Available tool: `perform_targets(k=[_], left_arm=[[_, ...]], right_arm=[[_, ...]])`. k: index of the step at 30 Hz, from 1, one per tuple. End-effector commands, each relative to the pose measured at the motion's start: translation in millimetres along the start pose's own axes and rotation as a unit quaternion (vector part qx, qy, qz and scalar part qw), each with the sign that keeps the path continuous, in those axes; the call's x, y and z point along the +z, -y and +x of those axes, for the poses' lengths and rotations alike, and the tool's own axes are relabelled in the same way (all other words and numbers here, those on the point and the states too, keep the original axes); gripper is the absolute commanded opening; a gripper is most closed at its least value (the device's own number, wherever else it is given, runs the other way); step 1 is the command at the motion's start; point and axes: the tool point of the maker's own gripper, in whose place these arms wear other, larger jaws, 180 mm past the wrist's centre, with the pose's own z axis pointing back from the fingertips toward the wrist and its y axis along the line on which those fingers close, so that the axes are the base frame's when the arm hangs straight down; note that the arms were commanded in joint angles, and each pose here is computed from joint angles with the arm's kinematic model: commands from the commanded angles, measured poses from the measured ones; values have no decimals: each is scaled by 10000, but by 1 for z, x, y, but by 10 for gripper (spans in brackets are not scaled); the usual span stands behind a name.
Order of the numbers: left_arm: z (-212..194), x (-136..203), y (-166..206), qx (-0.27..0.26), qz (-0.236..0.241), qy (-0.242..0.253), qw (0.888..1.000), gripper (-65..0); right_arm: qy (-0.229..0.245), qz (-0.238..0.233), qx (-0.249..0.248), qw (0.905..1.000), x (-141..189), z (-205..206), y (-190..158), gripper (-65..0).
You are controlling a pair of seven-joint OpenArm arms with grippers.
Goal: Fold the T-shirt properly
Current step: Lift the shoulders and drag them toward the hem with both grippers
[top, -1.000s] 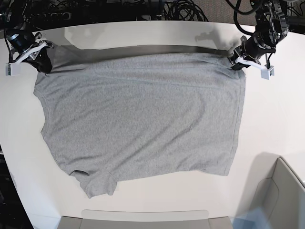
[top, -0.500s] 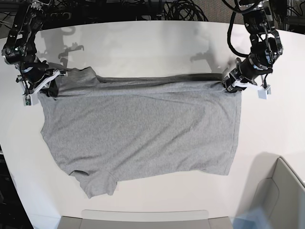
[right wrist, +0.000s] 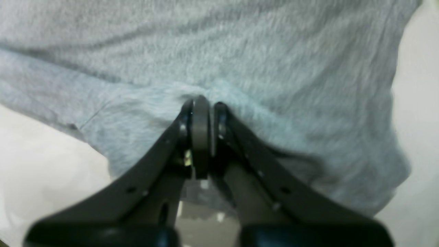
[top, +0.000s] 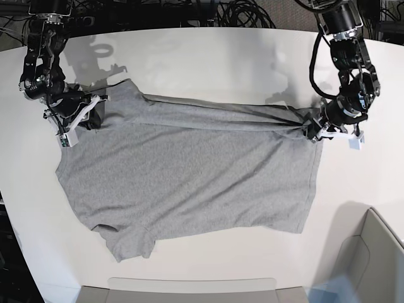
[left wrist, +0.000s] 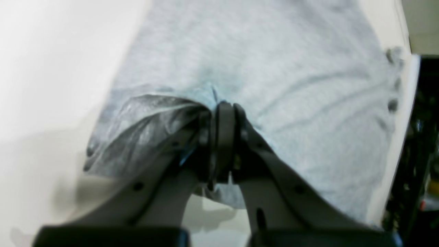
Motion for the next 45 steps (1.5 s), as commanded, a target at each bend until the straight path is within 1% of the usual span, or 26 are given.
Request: perform_targets(k=[1,4,6,9,12,17,19,22,27,30,34,36,38,39,41,42,45], left_arm=[[19,3,14,-94,-188,234,9995,-650],[29,2,21,-105,-256,316,9991,-650],[36,0,16,-128,-173,291,9993,-650],[39,-4,12,-68,-134,266,9995,-650],[51,-4,23,-97,-238,376,9990,-650],[53,-18,18,160,-201,238,9994,-650],[58,-22,20,230,-231,233,9992,-650],[63,-27,24,312,-271,226,9989,-650],[68,-39,24,546,-280,118,9980,-650],[67,-43,30,467,-299,102,9984,-650],[57,-48,36,69,-203,-122,9997,-650],[53,-49,35,28,-186,-179,9997,-638],[54,-48,36,17,-196,-160,9997,-561],[53,-48,35,19,-191,-165,9997,-533],[52,-48,35,25,-186,-196,9996,-511],[52,-48,36,29,-193,-204,9996,-510],[51,-48,36,29,-193,-212,9996,-509]], right_arm=[[300,-50,85,9995,5,20,5,-650],[379,-95,70,9992,4,29,11,-650],[361,-142,99,9992,2,34,18,-650],[393,-180,12,9991,-4,41,27,-650],[455,-247,-14,9987,-6,52,38,-650],[621,-289,-111,9976,-11,75,49,-650],[579,-281,-242,9976,-19,77,54,-650],[394,-121,-229,9989,-37,77,48,-650],[555,54,-302,9980,-64,79,41,-650],[598,29,-413,9973,-69,79,47,-650],[659,-2,-511,9965,-72,80,52,-650],[688,-7,-502,9964,-71,82,52,-650],[710,-28,-513,9962,-70,83,54,-546],[710,-24,-497,9962,-69,83,54,-490],[726,-42,-397,9966,-65,85,56,-415],[767,-35,-363,9964,-63,88,54,-398],[793,-52,-309,9964,-60,92,55,-393]])
